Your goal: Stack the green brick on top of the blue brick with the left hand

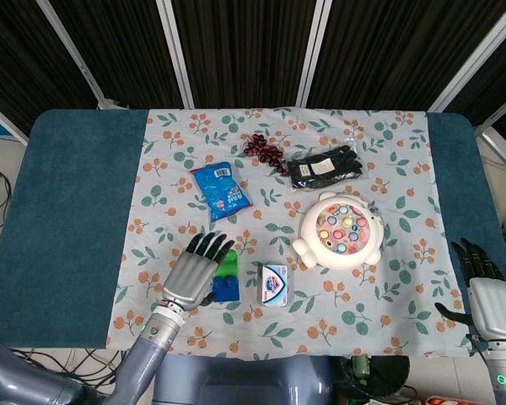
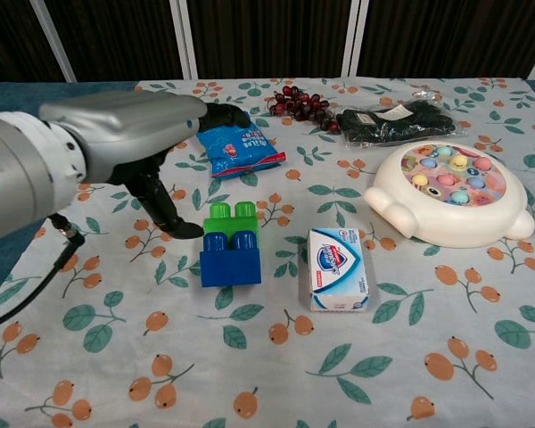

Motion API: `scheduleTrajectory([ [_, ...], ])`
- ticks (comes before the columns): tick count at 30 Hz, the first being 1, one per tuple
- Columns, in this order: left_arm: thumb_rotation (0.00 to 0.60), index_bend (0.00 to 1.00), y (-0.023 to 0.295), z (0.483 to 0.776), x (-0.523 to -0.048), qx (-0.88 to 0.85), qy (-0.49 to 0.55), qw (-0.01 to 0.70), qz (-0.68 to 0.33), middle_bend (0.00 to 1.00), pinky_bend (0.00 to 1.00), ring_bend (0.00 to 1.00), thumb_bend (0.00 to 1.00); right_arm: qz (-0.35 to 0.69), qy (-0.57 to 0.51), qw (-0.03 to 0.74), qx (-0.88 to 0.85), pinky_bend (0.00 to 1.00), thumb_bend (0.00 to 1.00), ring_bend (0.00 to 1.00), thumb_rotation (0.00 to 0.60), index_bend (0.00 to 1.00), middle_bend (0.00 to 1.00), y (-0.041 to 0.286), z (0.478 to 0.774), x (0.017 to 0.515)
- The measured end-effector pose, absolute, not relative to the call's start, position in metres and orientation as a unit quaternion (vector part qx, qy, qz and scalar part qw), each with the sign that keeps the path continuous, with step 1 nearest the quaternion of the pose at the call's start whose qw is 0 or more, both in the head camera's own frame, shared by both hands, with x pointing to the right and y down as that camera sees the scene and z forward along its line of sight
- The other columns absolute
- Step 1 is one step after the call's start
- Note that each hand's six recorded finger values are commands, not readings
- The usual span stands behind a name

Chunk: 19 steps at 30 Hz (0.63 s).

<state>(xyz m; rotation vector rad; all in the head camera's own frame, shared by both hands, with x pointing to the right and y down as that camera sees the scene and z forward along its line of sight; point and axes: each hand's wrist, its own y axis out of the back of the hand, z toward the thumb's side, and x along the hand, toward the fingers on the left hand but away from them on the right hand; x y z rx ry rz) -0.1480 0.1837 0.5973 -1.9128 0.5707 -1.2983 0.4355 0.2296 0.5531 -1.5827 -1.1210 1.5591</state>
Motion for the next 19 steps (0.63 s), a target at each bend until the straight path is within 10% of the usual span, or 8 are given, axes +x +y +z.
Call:
scheduleTrajectory([
  [19,0.6,0.0,0.203,0.579,-0.332,-0.676,0.289,0.462,-0.495,0.0,0.0,0.0,0.05,0.594,-0.425,0.337,-0.594,0.19,0.1,0.0,0.6,0.0,0.0,0.23,0.55,0.436],
])
